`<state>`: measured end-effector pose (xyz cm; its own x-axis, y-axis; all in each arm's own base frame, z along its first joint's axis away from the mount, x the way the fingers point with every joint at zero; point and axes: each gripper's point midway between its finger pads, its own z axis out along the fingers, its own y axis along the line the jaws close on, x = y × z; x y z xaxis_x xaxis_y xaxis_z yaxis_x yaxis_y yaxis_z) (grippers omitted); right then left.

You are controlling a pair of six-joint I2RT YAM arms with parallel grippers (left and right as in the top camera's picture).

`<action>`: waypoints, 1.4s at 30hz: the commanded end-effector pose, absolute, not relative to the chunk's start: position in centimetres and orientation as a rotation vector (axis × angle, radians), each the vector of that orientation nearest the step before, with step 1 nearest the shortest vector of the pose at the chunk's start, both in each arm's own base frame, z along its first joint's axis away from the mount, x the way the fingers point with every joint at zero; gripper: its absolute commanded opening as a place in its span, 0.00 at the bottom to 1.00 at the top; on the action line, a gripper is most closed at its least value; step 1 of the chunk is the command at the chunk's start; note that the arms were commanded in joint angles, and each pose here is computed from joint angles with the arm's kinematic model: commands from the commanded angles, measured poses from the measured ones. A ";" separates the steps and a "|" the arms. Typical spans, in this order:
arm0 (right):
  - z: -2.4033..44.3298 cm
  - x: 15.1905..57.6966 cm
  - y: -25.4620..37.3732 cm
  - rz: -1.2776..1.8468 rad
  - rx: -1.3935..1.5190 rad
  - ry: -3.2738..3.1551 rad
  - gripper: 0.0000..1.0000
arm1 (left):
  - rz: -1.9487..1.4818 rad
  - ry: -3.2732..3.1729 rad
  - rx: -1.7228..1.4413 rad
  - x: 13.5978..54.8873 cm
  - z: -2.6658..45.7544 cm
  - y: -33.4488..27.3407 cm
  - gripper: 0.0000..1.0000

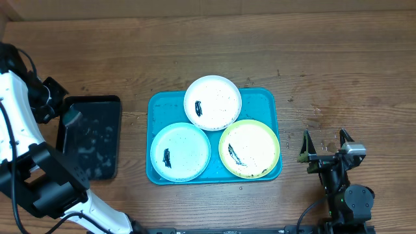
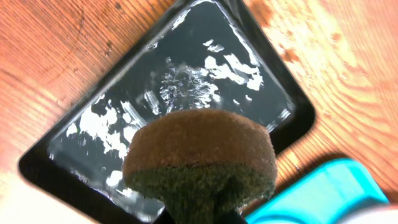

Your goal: Clean dirty plates on tray and stack at the side

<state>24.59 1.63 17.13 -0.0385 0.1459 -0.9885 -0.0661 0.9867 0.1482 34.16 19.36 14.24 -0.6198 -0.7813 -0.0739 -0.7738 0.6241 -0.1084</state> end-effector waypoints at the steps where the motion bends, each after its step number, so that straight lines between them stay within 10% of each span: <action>1: 16.9 24.6 1.8 0.179 0.053 1.597 1.00 | -0.054 2.804 -1.393 32.5 8.7 18.2 0.04; 16: 16.9 24.6 1.8 0.179 0.053 1.597 1.00 | -0.046 2.779 -1.150 33.9 14.2 17.4 0.04; 27: 16.9 24.6 1.8 0.179 0.053 1.597 1.00 | -0.018 2.863 -1.215 31.5 4.4 16.2 0.04; 37: 16.9 24.6 1.8 0.179 0.053 1.597 1.00 | -0.016 2.820 -1.171 33.4 14.6 17.3 0.04; 42: 16.9 24.6 1.8 0.179 0.053 1.597 1.00 | 0.151 2.794 -1.226 33.0 12.3 19.0 0.04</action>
<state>24.58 1.64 17.12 -0.0389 0.1452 -0.9886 -0.0664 0.9868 0.1475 34.04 18.04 13.94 -0.6812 -0.7243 -0.1063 -0.7257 0.6873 -0.0317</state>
